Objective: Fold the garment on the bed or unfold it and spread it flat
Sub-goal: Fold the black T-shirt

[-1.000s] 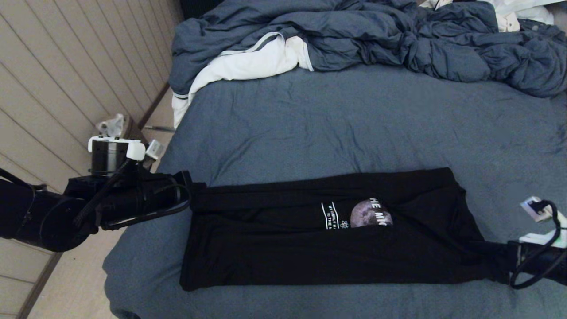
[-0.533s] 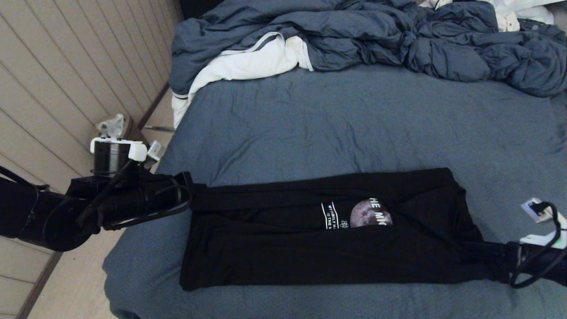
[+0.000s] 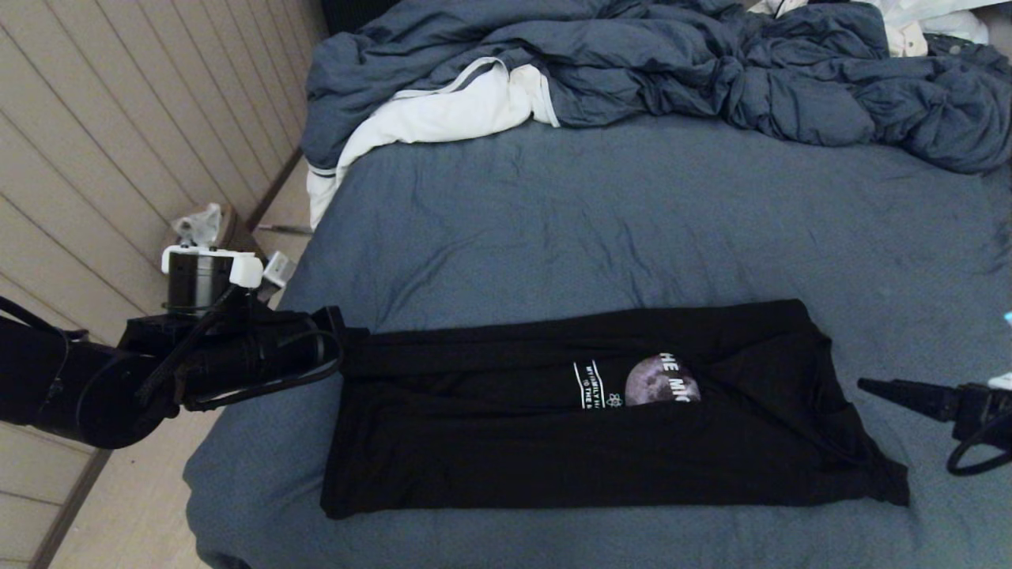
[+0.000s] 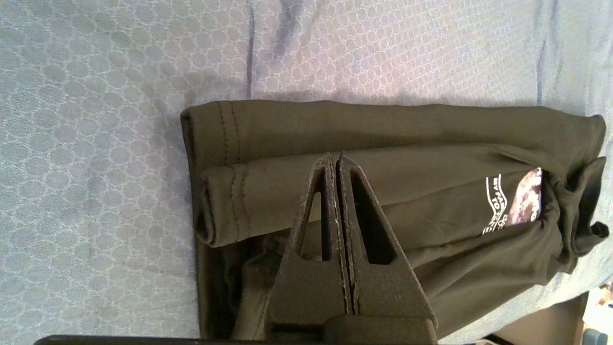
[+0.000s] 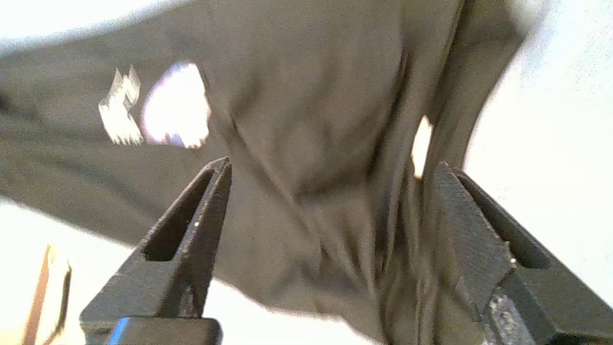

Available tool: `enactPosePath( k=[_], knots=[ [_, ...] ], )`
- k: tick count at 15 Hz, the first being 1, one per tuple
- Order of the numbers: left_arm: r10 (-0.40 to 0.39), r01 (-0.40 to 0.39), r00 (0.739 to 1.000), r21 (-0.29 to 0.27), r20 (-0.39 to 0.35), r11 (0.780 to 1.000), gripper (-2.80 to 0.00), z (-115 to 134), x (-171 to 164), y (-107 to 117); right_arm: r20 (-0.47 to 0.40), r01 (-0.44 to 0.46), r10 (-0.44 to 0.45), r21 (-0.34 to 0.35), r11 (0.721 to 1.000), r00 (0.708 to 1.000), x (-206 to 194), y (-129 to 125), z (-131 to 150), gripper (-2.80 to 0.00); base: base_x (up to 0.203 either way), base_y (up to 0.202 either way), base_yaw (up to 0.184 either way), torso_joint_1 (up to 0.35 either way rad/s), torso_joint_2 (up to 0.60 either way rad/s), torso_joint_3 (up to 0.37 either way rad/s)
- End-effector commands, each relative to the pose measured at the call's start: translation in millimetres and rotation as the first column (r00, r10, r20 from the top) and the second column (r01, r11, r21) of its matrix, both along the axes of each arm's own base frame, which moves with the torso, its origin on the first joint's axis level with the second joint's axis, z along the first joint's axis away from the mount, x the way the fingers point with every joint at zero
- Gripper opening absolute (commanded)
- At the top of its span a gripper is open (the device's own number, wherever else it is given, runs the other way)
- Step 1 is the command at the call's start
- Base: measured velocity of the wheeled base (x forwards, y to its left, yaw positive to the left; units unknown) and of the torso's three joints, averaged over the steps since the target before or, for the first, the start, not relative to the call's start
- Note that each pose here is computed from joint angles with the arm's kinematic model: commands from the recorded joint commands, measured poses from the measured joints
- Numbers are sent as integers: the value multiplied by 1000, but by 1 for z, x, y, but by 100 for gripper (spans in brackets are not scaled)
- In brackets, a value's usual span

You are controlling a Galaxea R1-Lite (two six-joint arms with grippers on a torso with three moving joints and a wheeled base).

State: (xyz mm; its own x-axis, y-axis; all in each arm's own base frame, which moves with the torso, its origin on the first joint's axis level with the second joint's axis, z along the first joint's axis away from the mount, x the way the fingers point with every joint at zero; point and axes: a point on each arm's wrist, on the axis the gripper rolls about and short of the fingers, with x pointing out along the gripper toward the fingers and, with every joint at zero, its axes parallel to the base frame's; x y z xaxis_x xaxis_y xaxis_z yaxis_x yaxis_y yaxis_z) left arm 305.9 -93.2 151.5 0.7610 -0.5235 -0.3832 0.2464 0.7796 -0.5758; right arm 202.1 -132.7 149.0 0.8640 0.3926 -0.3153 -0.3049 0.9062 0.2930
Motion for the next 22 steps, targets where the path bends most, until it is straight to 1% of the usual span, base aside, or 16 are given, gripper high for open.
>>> enactPosePath(
  k=[1,2,3,6,9,10,11,19,22],
  knots=[
    [-2,2,1000,-3,1,1000,-280,0,0,0,76,7,-7,-10,1000,997,4,-1,31,0,0,0,0,0,0,0],
    [-1,1,1000,-4,2,1000,-280,0,0,0,77,1,-1,5,1000,997,11,-2,35,0,0,0,0,0,0,0],
    [0,0,1000,-4,2,1000,-280,0,0,0,62,-20,18,23,1000,998,22,-1,33,0,0,0,0,0,0,0],
    [-2,2,1000,-4,2,1000,-280,0,0,0,-4,-68,68,76,995,998,62,-3,12,0,0,0,0,0,0,0],
    [-2,1,1000,-3,-2,1000,-280,-1,1,-1,-43,-103,106,67,992,993,93,11,1,0,0,0,0,0,0,0],
    [-2,2,1000,-2,-6,1000,-280,-2,2,-1,-41,-95,97,56,994,994,97,11,2,-127,0,0,0,0,0,0],
    [-2,2,1000,-1,-7,1000,-280,-3,2,-1,-33,-92,93,46,995,995,99,11,5,-280,0,0,0,0,0,0],
    [-3,3,1000,2,-14,1000,-280,-6,4,-2,-33,-83,84,39,996,996,107,8,4,-280,0,0,0,0,0,0],
    [-2,2,1000,0,-8,1000,-280,-6,4,-2,-43,-69,70,37,997,997,112,3,-1,-280,0,0,0,0,0,0]
  ],
)
